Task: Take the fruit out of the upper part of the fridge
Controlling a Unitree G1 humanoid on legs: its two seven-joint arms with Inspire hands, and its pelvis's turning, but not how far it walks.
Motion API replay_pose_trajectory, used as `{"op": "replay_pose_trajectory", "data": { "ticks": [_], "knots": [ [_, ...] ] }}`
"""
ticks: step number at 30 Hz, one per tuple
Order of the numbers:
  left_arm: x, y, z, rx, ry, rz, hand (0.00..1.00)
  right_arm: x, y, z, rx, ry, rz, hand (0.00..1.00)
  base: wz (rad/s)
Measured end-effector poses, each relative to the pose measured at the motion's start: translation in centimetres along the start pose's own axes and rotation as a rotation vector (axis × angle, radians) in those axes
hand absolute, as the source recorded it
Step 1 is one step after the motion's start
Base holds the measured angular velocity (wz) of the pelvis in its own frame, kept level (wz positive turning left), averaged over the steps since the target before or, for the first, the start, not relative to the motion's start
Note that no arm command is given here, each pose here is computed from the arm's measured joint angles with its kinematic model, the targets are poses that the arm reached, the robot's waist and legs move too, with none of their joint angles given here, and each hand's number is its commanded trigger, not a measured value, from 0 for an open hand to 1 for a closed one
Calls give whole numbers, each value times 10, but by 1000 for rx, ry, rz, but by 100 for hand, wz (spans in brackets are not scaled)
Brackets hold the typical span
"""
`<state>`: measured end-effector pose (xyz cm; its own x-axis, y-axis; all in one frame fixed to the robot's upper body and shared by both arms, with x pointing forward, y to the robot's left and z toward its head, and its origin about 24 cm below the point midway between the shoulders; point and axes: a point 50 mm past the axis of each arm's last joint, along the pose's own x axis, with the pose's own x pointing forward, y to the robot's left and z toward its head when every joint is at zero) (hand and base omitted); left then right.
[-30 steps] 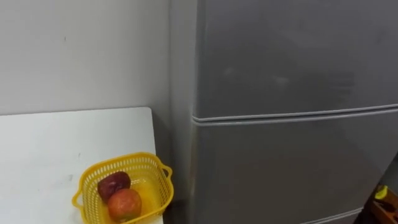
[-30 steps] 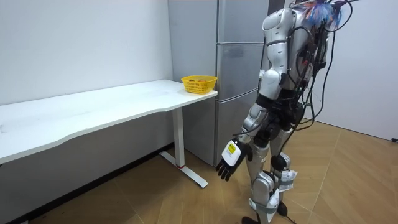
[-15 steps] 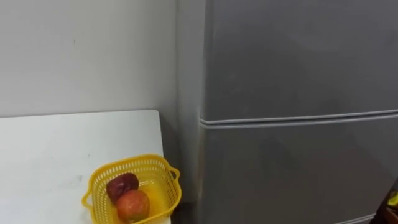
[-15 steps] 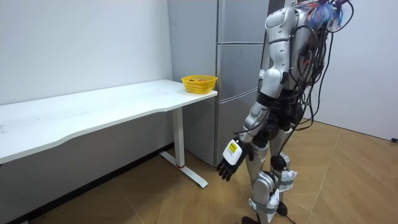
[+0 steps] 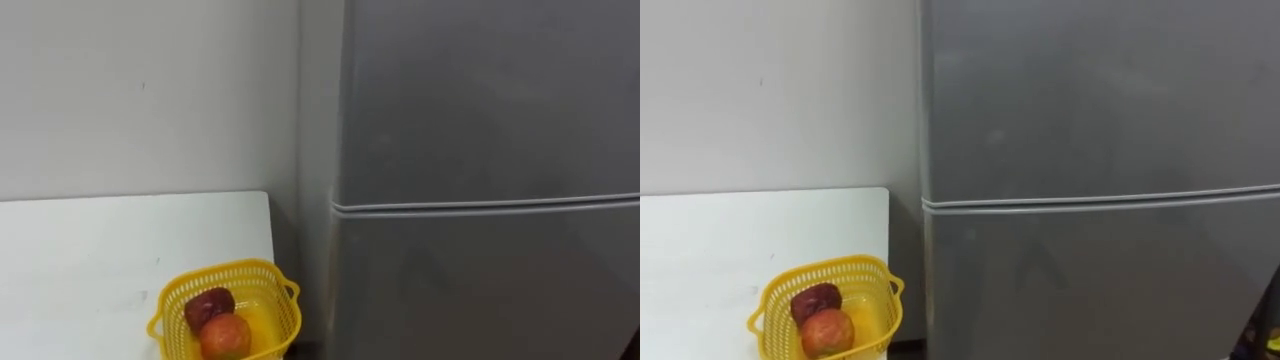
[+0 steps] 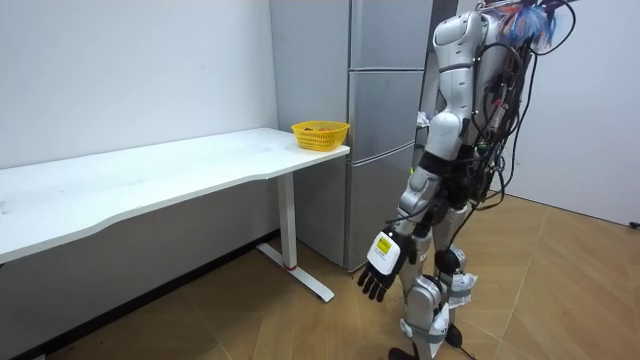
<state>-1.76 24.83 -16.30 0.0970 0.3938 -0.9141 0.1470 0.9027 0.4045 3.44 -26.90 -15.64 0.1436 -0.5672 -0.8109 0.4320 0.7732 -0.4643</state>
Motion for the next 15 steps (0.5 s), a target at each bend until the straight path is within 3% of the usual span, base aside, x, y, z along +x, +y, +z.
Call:
{"op": "replay_pose_trajectory", "data": {
  "ticks": [10,15],
  "knots": [
    [-1,-5,-9,8,54,-47,0,-3,5,-28,-105,134,151,0,1],
    [-1,-8,-15,17,103,-62,0,-7,4,-45,-350,181,193,0,5]
  ]
}}
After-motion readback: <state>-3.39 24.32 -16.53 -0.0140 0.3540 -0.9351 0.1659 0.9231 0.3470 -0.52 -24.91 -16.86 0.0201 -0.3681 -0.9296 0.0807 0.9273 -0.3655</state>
